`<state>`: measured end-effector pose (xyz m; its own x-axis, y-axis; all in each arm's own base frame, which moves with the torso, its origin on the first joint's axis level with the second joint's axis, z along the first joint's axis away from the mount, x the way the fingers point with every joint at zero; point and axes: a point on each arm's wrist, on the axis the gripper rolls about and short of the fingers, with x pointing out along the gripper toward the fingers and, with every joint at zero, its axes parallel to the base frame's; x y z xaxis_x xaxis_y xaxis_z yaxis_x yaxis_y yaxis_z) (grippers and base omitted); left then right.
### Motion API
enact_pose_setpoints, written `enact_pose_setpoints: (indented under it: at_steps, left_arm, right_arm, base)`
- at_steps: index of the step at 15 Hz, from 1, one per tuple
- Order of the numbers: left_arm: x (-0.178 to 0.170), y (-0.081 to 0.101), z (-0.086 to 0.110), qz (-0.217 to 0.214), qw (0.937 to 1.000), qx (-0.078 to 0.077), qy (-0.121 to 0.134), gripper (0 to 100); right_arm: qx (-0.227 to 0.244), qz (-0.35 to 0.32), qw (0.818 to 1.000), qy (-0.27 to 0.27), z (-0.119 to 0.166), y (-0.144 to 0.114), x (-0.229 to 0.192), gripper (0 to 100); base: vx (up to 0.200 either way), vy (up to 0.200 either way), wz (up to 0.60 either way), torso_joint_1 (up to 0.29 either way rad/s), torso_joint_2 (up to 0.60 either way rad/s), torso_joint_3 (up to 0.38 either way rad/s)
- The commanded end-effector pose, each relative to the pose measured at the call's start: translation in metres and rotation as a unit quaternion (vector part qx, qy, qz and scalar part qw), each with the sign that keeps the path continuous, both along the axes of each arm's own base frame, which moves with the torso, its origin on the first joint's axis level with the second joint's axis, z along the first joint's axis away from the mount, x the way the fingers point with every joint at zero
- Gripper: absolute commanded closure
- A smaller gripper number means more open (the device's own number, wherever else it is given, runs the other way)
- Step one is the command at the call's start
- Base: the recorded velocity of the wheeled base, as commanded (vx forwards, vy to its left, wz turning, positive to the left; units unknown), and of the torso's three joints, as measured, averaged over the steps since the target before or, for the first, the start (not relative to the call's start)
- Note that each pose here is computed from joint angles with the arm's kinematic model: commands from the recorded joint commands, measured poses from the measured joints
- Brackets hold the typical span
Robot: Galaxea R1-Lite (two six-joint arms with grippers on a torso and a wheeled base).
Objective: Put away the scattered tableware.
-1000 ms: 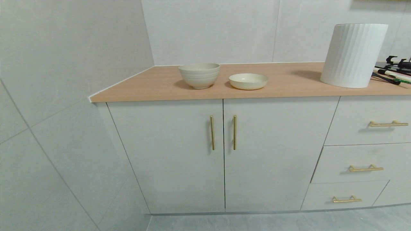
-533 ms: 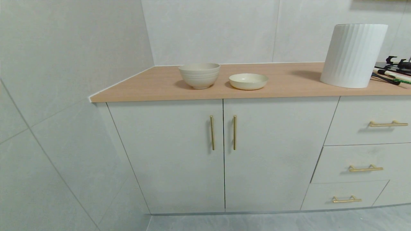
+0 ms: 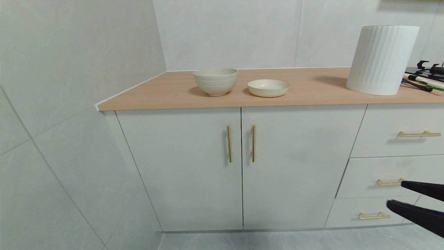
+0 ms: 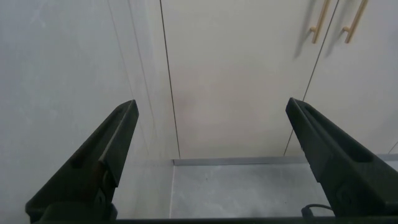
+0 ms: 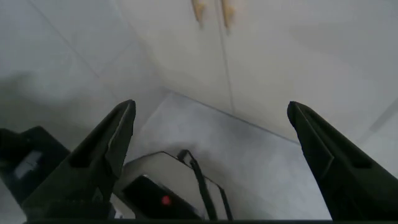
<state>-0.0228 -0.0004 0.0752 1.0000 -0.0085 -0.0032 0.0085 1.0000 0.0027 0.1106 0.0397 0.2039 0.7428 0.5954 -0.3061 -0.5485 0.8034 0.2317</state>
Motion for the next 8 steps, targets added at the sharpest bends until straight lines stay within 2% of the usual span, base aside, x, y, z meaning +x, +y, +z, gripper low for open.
enact_pose_setpoints:
  at_steps: [1,5,8]
  left_arm:
    - [0.0,0.0,0.0,0.0,1.0,0.001,0.0,0]
    - [0.0,0.0,0.0,0.0,1.0,0.001,0.0,0]
    - [0.0,0.0,0.0,0.0,1.0,0.001,0.0,0]
  right_arm:
    - [-0.001,0.057,0.998,0.035,-0.011,0.042,0.088,0]
    - [0.013,0.089,0.995,0.04,-0.023,0.095,0.166,0]
    - [0.019,0.092,0.995,0.04,-0.03,0.116,0.205,0]
  base:
    - [0.0,0.0,0.0,0.0,0.0,0.0]
    - [0.0,0.0,0.0,0.0,0.0,0.0]
    - [0.0,0.0,0.0,0.0,0.0,0.0]
